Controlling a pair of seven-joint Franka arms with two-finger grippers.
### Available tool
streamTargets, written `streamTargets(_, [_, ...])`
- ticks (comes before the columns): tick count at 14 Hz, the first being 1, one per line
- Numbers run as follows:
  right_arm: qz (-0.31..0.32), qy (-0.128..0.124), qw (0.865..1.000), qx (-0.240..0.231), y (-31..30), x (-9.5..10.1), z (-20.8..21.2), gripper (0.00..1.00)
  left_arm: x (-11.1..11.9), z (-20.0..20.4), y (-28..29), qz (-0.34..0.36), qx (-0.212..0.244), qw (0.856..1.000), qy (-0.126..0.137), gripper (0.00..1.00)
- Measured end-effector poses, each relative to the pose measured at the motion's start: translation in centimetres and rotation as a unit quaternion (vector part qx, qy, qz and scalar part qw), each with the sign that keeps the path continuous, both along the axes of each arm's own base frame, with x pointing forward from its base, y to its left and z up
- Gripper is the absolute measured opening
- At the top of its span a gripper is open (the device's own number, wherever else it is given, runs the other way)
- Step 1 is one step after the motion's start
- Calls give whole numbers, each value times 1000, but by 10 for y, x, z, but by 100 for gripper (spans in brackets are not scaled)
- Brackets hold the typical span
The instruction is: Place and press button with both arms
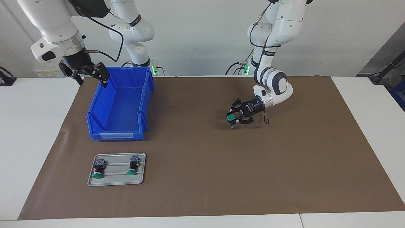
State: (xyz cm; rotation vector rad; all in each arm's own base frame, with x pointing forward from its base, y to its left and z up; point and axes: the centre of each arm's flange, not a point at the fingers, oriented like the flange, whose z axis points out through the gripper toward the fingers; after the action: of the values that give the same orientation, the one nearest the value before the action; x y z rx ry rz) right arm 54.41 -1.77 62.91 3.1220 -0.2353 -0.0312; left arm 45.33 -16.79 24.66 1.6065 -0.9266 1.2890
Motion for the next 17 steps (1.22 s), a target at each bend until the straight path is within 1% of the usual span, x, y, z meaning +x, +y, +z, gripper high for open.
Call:
streamTargets(2, [0,0,1000,0,0,0,0,100,-6,-6,4,0,-2,1000,0,40])
streamTargets(5, [0,0,1000,0,0,0,0,100,-18,-27,9,-8,-16,1000,-15,40])
streamTargets(7, [0,0,1000,0,0,0,0,100,-20,-40,14,-6,-30,999,-20,40])
streamTargets(9, [0,0,1000,0,0,0,0,100,-21,-42,16,-5,-36,999,-24,40])
streamTargets(15, [0,0,1000,0,0,0,0,100,-23,-44,16,-5,-36,999,-19,40])
streamTargets(16, [0,0,1000,0,0,0,0,100,-23,-44,16,-5,-36,999,-18,43])
streamTargets(17, [0,0,1000,0,0,0,0,100,-23,-44,17,-4,-37,999,-15,43])
